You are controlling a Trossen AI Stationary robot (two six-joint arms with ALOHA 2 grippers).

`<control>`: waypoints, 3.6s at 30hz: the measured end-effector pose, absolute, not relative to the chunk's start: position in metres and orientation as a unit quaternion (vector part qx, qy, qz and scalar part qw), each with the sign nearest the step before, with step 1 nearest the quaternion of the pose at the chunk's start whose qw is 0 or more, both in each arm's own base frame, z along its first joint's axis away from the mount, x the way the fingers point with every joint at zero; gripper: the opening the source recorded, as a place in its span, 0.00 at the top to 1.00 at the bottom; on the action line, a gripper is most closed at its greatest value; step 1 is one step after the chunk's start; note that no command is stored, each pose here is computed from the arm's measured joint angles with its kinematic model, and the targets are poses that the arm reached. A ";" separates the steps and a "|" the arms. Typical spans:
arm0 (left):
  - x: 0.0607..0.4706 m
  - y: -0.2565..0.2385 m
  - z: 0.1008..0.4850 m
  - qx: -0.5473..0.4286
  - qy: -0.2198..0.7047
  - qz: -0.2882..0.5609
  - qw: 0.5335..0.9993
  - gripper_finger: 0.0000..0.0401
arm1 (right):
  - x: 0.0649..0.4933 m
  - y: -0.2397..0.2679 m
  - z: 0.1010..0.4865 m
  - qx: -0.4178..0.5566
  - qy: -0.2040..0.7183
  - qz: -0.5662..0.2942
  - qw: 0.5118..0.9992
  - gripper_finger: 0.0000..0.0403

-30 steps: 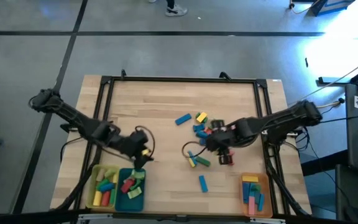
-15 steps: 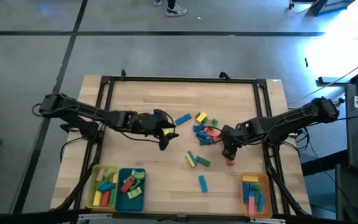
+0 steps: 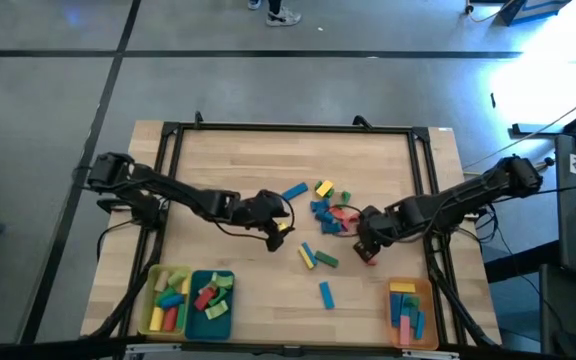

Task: Sort blocks by size
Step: Put the red arch block into the blue bin

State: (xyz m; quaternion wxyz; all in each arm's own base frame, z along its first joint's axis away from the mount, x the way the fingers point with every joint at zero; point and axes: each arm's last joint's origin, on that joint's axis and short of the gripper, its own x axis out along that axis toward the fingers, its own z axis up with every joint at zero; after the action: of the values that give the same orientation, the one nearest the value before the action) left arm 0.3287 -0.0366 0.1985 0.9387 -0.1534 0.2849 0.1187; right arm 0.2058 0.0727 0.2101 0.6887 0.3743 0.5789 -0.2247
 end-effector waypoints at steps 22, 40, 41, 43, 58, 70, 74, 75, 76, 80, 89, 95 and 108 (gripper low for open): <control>0.331 -0.053 0.196 -0.159 0.274 0.096 0.944 0.47 | 0.212 0.122 0.172 0.381 0.540 -0.324 0.677 0.57; 0.328 -0.072 0.196 -0.151 0.279 0.070 0.946 0.47 | 0.218 0.125 0.182 0.358 0.548 -0.340 0.676 0.57; 0.328 -0.072 0.196 -0.151 0.279 0.070 0.946 0.47 | 0.218 0.125 0.182 0.358 0.548 -0.340 0.675 0.57; 0.328 -0.072 0.195 -0.151 0.279 0.070 0.946 0.47 | 0.217 0.125 0.182 0.360 0.552 -0.340 0.671 0.57; 0.328 -0.072 0.195 -0.151 0.279 0.070 0.946 0.47 | 0.216 0.125 0.168 0.353 0.566 -0.361 0.652 0.57; 0.328 -0.072 0.196 -0.151 0.279 0.069 0.946 0.47 | 0.221 0.128 0.148 0.307 0.592 -0.366 0.649 0.74; 0.328 -0.073 0.196 -0.130 0.280 0.062 0.949 0.47 | 0.224 0.130 0.142 0.291 0.601 -0.350 0.657 0.87; 0.328 -0.073 0.196 -0.120 0.281 0.059 0.950 0.47 | 0.225 0.130 0.141 0.285 0.603 -0.341 0.662 0.89; 0.327 -0.074 0.196 -0.111 0.281 0.055 0.952 0.47 | 0.226 0.131 0.141 0.282 0.604 -0.331 0.667 0.89; 0.324 -0.075 0.201 -0.096 0.282 0.048 0.953 0.47 | 0.229 0.133 0.145 0.280 0.604 -0.314 0.676 0.89; 0.297 -0.066 0.229 -0.071 0.303 0.087 0.946 0.47 | 0.264 0.151 0.194 0.277 0.549 -0.198 0.764 0.89; 0.264 -0.054 0.257 -0.063 0.301 0.147 0.940 0.47 | 0.311 0.161 0.229 0.219 0.354 -0.045 0.908 0.89; 0.211 -0.039 0.309 -0.102 0.219 0.173 0.955 0.47 | 0.412 0.144 0.217 0.158 0.040 0.122 0.979 0.89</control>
State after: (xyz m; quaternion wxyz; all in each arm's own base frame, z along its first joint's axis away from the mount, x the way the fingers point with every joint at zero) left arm 0.2115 -0.0390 0.3088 0.9549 -0.1021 0.2185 0.1729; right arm 0.4123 0.1437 0.2170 0.9790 0.1582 0.0397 0.1222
